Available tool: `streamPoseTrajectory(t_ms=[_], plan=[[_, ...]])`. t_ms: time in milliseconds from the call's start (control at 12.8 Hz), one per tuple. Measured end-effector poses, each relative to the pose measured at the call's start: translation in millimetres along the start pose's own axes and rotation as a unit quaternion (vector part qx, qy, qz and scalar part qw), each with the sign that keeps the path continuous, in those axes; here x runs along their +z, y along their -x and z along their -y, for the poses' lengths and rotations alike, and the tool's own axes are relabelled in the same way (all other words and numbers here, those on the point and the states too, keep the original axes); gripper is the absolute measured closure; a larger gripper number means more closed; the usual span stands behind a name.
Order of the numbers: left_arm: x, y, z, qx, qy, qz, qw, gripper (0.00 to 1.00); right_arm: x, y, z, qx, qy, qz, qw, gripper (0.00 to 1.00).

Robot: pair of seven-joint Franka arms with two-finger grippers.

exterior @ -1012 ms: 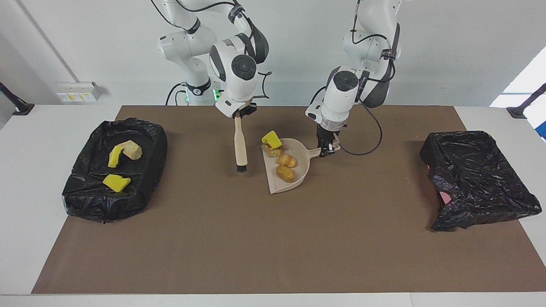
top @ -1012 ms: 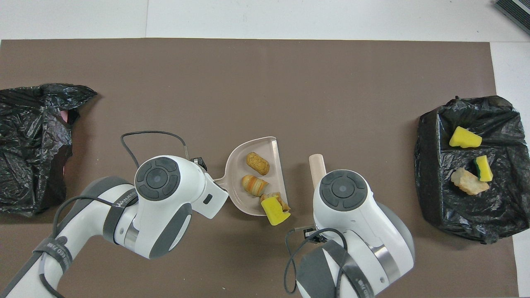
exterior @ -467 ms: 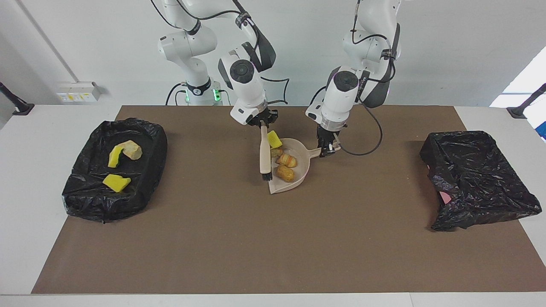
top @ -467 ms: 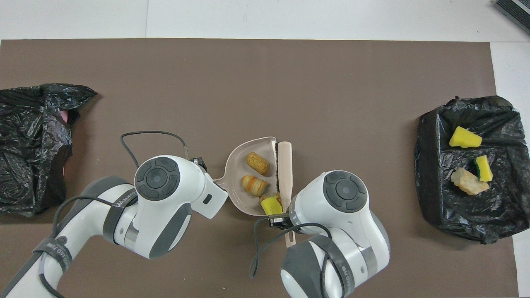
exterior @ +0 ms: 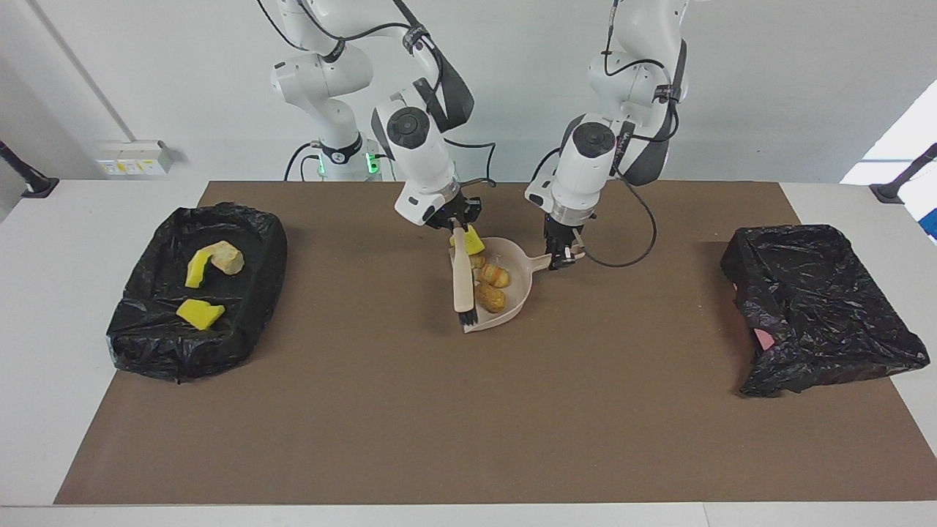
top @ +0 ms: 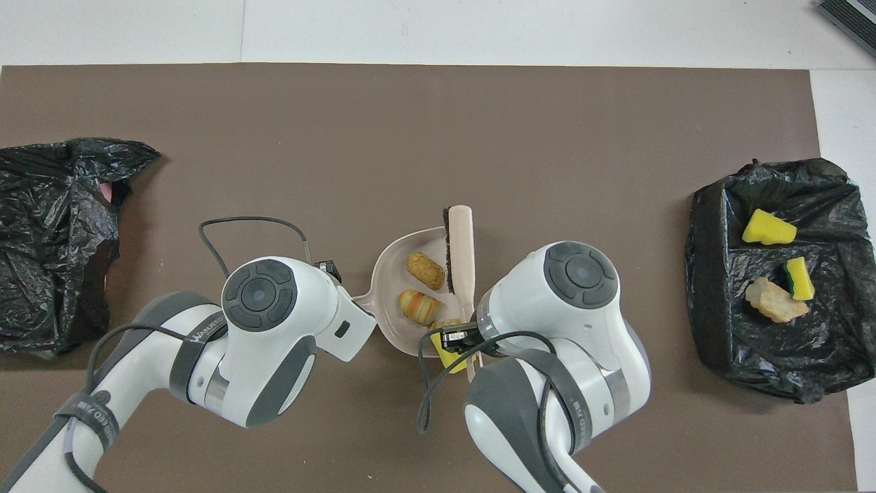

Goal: Sweep and dump trash in bin

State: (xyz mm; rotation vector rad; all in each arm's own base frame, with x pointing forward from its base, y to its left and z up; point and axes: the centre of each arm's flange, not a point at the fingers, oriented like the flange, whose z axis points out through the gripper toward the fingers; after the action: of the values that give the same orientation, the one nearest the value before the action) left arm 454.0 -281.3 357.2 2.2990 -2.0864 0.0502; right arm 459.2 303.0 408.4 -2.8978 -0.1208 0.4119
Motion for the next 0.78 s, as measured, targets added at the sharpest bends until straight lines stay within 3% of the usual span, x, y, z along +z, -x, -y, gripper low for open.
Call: streamPoseTrajectory(t_ms=[156, 234, 389, 545, 778], plan=[[0, 1, 0, 0.0, 0.0, 0.0, 1.0, 0.67, -27, 17, -4, 0.011, 0.015, 0.053, 0.998, 0.74], [0, 4, 3, 0.003, 0.0, 0.0, 1.0, 0.67, -28, 30, -3, 0.023, 0.023, 0.065, 0.997, 0.74], [1, 21, 15, 0.005, 0.005, -0.006, 1.0, 0.67, -8, 59, 6, 0.03, 0.038, 0.068, 0.997, 0.74], [3, 43, 32, -0.002, 0.021, -0.036, 0.999, 0.67, 18, 78, 12, 0.029, 0.04, 0.065, 0.997, 0.74], [0, 96, 69, -0.021, 0.023, -0.079, 0.996, 0.67, 33, 82, 20, 0.046, 0.036, 0.045, 0.997, 0.74]])
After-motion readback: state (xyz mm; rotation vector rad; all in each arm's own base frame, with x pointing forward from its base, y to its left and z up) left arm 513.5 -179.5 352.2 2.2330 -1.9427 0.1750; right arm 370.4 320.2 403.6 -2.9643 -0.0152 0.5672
